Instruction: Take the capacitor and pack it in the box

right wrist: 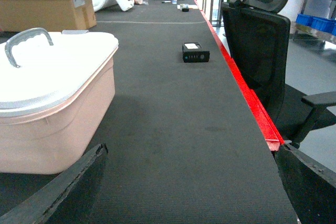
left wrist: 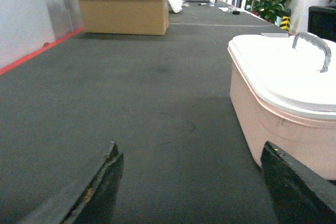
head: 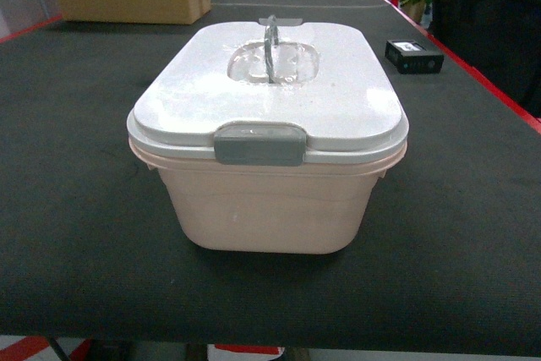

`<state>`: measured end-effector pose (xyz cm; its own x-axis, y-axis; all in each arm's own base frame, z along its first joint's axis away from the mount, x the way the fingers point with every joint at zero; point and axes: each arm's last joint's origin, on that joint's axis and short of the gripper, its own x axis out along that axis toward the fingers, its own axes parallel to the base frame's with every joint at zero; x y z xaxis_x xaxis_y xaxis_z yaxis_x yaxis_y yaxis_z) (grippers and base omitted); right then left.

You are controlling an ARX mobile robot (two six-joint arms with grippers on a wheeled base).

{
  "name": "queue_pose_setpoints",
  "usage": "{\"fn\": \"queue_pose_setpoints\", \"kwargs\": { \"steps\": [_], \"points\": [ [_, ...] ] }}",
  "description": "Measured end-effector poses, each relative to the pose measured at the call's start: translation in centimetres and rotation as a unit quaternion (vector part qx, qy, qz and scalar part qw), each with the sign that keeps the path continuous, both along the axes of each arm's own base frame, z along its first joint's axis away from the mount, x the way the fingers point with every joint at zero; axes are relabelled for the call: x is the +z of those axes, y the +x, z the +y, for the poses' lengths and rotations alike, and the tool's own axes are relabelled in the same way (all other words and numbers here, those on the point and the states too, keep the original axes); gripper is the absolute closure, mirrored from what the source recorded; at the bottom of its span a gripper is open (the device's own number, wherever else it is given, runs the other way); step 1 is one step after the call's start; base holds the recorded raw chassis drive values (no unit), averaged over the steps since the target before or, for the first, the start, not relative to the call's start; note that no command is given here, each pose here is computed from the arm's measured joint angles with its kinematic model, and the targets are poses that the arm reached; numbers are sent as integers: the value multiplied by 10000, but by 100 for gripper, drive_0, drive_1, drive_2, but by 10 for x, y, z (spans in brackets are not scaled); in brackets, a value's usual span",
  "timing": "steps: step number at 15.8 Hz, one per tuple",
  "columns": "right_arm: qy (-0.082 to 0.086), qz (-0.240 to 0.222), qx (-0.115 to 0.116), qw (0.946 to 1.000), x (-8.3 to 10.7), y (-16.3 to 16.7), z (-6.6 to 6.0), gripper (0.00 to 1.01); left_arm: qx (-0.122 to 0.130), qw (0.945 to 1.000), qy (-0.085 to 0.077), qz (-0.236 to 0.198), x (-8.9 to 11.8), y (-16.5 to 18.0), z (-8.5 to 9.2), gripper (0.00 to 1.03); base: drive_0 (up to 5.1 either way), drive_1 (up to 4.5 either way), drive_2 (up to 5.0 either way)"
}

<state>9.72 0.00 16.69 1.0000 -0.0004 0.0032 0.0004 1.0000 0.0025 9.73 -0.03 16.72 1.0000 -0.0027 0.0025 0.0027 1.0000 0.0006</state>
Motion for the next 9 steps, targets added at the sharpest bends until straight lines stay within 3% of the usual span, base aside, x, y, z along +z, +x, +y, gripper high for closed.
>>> {"fn": "queue_pose_setpoints", "kwargs": {
  "steps": [3, 9],
  "points": [
    [0, 0, 0, 10000, 0, 0, 0, 3, 2, 10000, 4, 0, 0, 0, 0, 3, 0, 0, 0],
    [0, 0, 0, 10000, 0, 0, 0, 3, 0, 10000, 0, 0, 0, 0, 0, 5, 0, 0, 0]
  ]
}}
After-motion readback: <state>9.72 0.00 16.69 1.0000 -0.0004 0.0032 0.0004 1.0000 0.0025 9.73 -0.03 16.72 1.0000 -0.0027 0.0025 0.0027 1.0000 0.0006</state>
